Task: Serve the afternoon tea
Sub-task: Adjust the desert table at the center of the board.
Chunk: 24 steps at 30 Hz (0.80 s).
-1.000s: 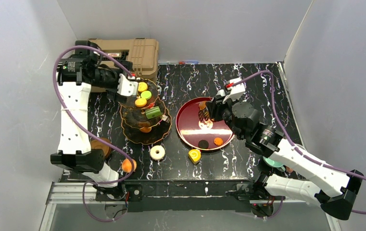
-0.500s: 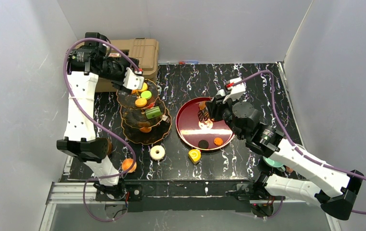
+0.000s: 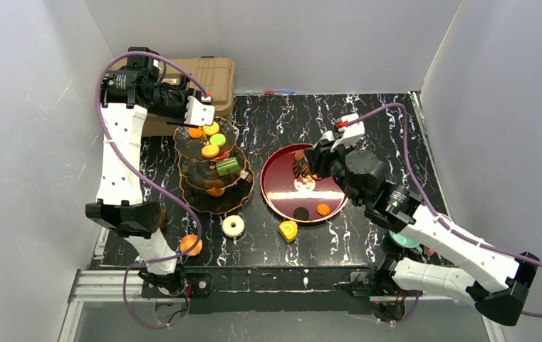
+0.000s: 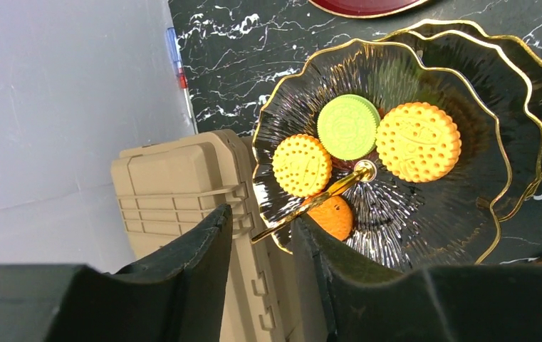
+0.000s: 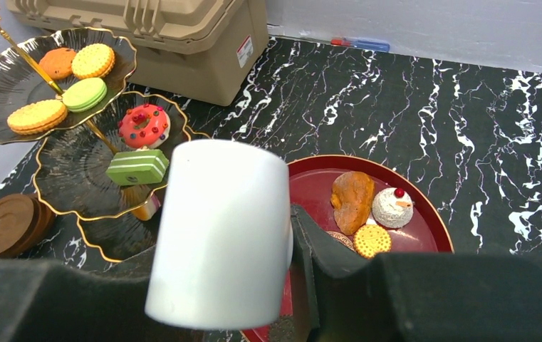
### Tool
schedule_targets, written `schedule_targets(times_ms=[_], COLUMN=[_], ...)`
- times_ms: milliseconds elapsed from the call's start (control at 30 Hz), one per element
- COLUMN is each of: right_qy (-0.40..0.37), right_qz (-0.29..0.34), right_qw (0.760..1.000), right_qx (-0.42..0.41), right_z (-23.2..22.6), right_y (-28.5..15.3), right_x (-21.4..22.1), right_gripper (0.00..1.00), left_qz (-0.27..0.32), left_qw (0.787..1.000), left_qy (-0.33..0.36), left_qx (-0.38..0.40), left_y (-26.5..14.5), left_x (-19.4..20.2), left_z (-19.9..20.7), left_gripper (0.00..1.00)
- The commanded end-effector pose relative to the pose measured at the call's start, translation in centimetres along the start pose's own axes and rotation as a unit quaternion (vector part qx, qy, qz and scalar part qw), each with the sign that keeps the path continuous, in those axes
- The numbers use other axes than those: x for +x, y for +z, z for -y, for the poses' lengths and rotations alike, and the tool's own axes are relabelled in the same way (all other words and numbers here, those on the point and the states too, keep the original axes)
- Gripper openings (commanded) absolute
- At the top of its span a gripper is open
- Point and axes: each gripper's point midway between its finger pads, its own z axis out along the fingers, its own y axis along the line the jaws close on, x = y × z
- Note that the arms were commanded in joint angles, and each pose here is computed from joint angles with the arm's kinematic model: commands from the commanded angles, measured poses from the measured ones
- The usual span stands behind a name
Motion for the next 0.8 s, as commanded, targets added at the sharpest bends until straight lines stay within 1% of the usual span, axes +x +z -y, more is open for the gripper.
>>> schedule_targets(times_ms=[0,133,167,333,367,467,700,767], right_qy=[0.030,0.031,0.031,0.035,0.035,0.037,0.040,0.040], right_qz=[0.058,0.058,0.058,0.056,0.056,0.056,0.053,0.052], right_qw=[0.998,0.998,0.998,0.998,0.998,0.998,0.998,0.998], right_qx=[-0.011,-0.012,-0.012,-0.013,-0.015,-0.015,-0.017,-0.016], right_z=[-0.7,-0.7,-0.6,-0.7,-0.7,-0.7,-0.9,-0.8], right_y=[-0.5,-0.6,-0.7,-0.7,-0.7,-0.7,-0.6,-0.5], right_x=[-4.4,-4.5,-4.5,-4.4,-4.4,-4.3,-4.0,-3.9], right_gripper=[0.38,0.38,0.38,0.38,0.38,0.38,0.38,0.38], left_qz=[0.036,0.023,0.022,0.018,0.017,0.015,0.031,0.036], left_qw=[0.995,0.994,0.993,0.992,0.992,0.993,0.994,0.993], left_qy=[-0.080,-0.095,-0.099,-0.114,-0.116,-0.112,-0.096,-0.102], left_qx=[0.039,0.054,0.057,0.059,0.052,0.028,-0.029,-0.040], left_y=[-0.8,-0.7,-0.6,-0.7,-0.8,-1.3,-2.3,-2.6], left_x=[-2.4,-1.7,-1.6,-1.4,-1.4,-1.5,-2.7,-3.1], left_z=[3.4,4.5,4.7,4.5,4.1,3.2,1.6,1.2], left_gripper=[0.34,0.29,0.26,0.02,0.00,0.00,0.00,0.00])
